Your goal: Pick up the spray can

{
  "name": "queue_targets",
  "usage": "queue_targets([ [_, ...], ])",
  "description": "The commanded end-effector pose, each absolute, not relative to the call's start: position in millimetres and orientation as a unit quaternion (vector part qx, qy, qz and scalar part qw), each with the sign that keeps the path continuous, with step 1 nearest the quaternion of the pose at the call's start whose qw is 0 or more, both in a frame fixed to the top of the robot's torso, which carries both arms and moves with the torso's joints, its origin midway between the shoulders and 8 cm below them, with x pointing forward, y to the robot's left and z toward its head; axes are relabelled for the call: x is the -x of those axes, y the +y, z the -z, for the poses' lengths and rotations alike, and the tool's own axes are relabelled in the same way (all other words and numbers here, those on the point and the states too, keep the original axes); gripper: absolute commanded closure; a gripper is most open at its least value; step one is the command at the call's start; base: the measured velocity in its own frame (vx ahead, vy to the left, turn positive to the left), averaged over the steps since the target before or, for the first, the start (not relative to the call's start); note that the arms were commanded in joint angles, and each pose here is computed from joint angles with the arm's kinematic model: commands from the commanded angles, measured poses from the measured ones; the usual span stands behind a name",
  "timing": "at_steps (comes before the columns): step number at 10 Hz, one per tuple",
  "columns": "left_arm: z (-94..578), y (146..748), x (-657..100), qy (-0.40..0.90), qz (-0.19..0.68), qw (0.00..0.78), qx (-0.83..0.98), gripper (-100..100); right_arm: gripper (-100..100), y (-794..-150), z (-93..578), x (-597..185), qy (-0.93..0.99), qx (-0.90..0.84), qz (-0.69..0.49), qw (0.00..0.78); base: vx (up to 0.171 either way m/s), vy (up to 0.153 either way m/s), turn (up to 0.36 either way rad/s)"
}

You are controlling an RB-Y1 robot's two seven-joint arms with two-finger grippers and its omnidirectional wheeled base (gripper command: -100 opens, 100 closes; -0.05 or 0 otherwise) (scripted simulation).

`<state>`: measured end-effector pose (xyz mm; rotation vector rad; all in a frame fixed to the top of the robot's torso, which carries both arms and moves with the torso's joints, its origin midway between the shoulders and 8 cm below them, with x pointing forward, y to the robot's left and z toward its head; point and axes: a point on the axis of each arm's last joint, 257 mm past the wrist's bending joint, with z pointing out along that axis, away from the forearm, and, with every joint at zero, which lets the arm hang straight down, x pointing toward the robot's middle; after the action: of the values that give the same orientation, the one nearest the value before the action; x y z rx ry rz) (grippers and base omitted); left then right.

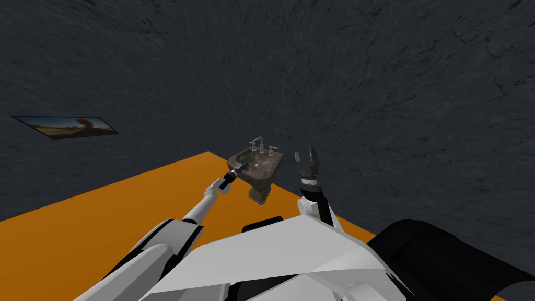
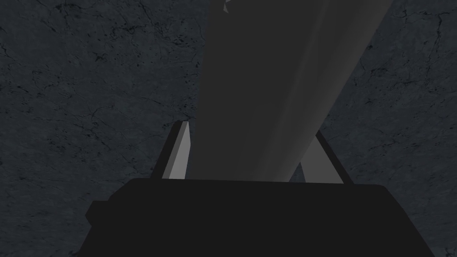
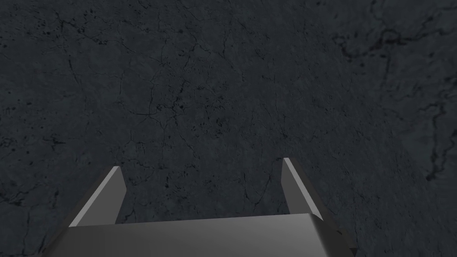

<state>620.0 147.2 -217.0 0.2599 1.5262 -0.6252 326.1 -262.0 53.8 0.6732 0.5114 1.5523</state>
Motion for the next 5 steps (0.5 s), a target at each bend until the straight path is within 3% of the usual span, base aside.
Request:
queue_targets([
  [1, 220, 146, -611, 0.674, 0.285, 0.672, -0.116, 100, 0, -262, -54, -326, 0.224, -0.294, -0.679, 0.634, 0.008, 0.0, 0.028],
  [2, 217, 172, -611, 0.675, 0.27, 0.679, -0.099, 100, 0, -262, -54, -326, 0.224, -0.294, -0.679, 0.634, 0.03, -0.018, -0.252],
  [5, 215, 193, -595, 0.67, 0.264, 0.688, -0.086, 100, 0, -262, -54, -326, 0.224, -0.294, -0.679, 0.634, 0.035, -0.012, -0.093],
])
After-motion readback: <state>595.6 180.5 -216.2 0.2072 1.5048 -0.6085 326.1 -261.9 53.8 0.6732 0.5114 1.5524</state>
